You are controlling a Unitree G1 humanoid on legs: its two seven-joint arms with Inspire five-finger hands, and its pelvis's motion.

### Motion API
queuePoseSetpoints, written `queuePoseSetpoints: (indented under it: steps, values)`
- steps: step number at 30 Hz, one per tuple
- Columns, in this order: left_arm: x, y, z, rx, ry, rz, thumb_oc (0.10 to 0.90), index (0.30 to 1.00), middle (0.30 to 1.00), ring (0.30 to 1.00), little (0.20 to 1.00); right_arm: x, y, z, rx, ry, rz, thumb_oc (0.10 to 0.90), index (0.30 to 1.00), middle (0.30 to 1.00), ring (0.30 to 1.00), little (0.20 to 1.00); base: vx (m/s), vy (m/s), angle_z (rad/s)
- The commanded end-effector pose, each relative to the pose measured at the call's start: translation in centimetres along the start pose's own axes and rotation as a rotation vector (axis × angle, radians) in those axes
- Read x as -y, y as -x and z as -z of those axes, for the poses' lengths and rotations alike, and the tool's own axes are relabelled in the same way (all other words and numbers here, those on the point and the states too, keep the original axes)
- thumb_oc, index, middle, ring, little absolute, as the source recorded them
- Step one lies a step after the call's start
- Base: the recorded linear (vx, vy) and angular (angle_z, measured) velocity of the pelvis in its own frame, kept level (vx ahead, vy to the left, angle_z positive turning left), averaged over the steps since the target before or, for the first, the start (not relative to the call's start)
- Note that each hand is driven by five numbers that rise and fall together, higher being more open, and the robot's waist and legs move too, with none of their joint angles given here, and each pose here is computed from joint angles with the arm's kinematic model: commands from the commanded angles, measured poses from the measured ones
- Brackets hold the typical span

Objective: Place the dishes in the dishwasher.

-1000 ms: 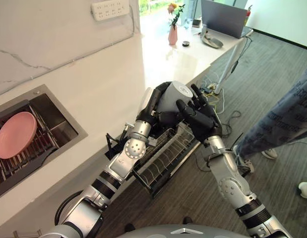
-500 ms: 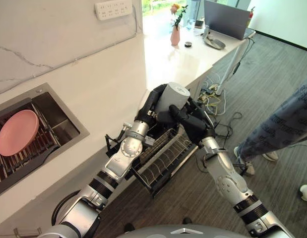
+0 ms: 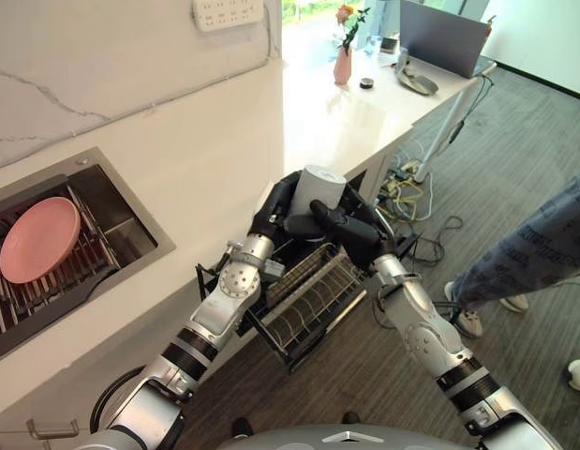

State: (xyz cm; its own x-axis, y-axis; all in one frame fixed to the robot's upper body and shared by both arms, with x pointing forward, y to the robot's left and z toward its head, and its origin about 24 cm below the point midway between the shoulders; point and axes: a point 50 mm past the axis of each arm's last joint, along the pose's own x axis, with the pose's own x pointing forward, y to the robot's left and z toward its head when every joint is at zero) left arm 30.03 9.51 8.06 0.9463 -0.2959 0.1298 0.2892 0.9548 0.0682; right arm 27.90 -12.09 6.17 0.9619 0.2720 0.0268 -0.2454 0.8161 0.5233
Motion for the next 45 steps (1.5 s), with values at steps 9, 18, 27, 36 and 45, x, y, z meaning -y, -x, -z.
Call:
queuePoseSetpoints:
  steps: [9, 18, 27, 36, 45]
  values:
    - [8.3, -0.9, -9.4, 0.437, 0.091, 0.499, 0.4, 0.3, 0.3, 0.3, 0.3, -4.5, -5.2, -2.9, 0.026, 0.191, -0.187, 0.8, 0.9, 0.9, 0.9, 0.9, 0.0, 0.0, 0.0]
    - [8.9, -0.7, -10.1, 0.463, 0.053, 0.567, 0.4, 0.3, 0.3, 0.3, 0.3, -4.8, -5.5, -2.3, -0.029, 0.226, -0.239, 0.8, 0.9, 0.9, 0.9, 0.9, 0.0, 0.0, 0.0]
    - [8.9, -0.8, -10.2, 0.459, 0.066, 0.585, 0.4, 0.3, 0.3, 0.3, 0.3, -5.3, -5.3, -2.2, 0.019, 0.203, -0.249, 0.4, 0.3, 0.3, 0.3, 0.3, 0.0, 0.0, 0.0]
    - [8.1, -0.6, -10.1, 0.464, 0.081, 0.555, 0.4, 0.3, 0.3, 0.3, 0.3, -3.9, -4.6, -2.8, 0.21, 0.113, -0.034, 0.4, 0.3, 0.3, 0.3, 0.3, 0.0, 0.0, 0.0]
    - [7.6, -0.2, -11.3, 0.52, 0.05, 0.532, 0.8, 0.9, 0.9, 0.9, 0.9, -0.9, -3.9, -4.8, 0.349, 0.281, 0.291, 0.4, 0.3, 0.3, 0.3, 0.3, 0.0, 0.0, 0.0]
